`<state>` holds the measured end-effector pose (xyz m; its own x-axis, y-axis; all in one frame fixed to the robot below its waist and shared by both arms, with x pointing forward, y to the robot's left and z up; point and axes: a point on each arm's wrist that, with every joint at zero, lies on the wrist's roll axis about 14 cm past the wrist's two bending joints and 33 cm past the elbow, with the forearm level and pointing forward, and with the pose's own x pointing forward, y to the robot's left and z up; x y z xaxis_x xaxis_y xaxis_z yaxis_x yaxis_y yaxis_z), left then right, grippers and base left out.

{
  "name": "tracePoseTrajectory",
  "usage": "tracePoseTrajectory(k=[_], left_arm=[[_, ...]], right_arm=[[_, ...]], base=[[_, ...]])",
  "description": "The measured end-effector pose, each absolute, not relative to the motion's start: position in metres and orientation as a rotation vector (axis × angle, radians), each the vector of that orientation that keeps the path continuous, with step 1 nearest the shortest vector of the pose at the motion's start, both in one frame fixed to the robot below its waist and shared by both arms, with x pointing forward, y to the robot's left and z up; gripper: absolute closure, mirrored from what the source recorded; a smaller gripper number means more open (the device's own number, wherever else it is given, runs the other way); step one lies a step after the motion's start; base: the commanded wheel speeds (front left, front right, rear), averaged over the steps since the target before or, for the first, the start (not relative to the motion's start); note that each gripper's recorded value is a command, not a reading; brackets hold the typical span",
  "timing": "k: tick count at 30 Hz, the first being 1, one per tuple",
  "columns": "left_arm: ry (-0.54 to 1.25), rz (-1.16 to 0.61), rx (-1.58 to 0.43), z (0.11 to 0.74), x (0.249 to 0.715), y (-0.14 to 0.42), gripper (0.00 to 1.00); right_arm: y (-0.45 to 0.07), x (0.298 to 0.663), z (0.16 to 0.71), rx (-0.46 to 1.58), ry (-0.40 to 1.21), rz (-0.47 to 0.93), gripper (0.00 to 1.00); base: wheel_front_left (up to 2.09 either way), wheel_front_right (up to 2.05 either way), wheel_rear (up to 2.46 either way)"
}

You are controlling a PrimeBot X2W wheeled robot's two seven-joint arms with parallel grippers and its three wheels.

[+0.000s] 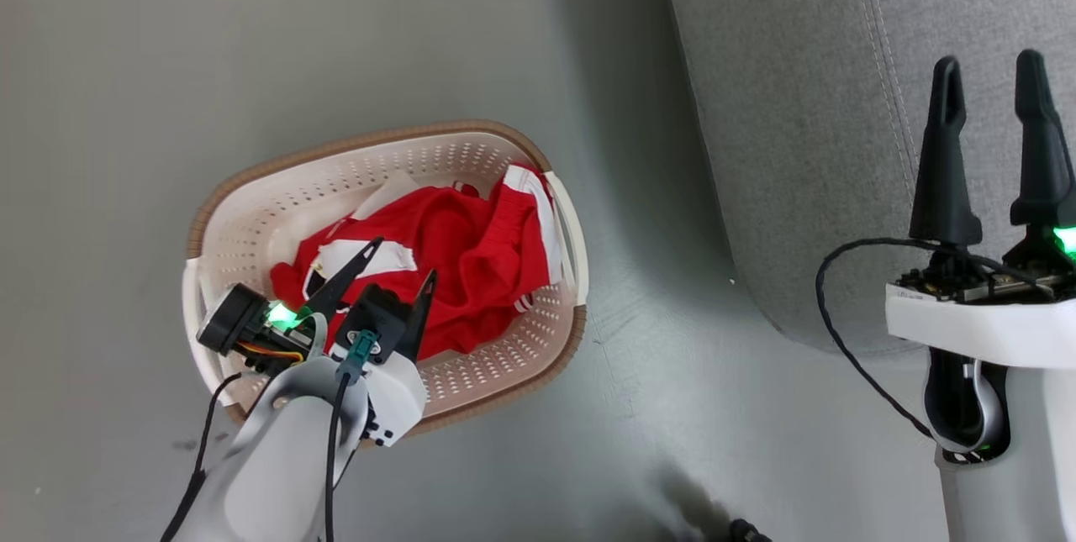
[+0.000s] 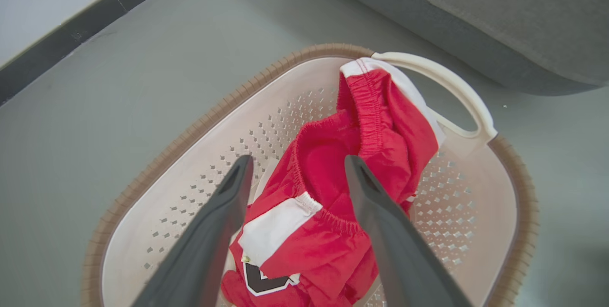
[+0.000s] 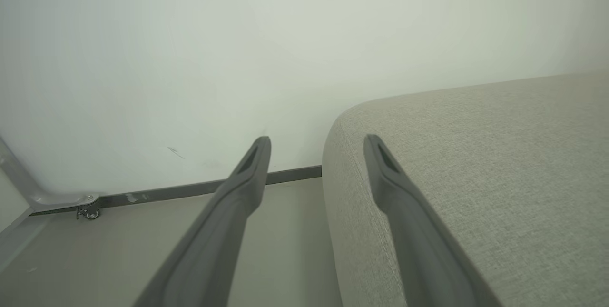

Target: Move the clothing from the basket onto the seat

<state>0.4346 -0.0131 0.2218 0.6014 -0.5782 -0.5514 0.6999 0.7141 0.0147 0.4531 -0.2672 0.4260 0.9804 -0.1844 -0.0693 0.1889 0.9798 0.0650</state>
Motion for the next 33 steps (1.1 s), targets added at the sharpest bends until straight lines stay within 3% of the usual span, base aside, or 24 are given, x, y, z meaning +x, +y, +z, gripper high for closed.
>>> tracePoseTrajectory(k=[17,33], left_arm=[[0.637,-0.86,0.238,0.17,0.43,-0.04,0.0],[0.777,-0.8,0.215,0.127,0.428,-0.037,0.0]], right_arm=[[-0.278,0.472,0.422,0.051,0.052,-0.197,0.0],[-0.284,0.476,0.404,0.024,0.094,-0.204,0.0]], base=[[0.0,0.0,0.0],[0.0,0.0,0.0]])
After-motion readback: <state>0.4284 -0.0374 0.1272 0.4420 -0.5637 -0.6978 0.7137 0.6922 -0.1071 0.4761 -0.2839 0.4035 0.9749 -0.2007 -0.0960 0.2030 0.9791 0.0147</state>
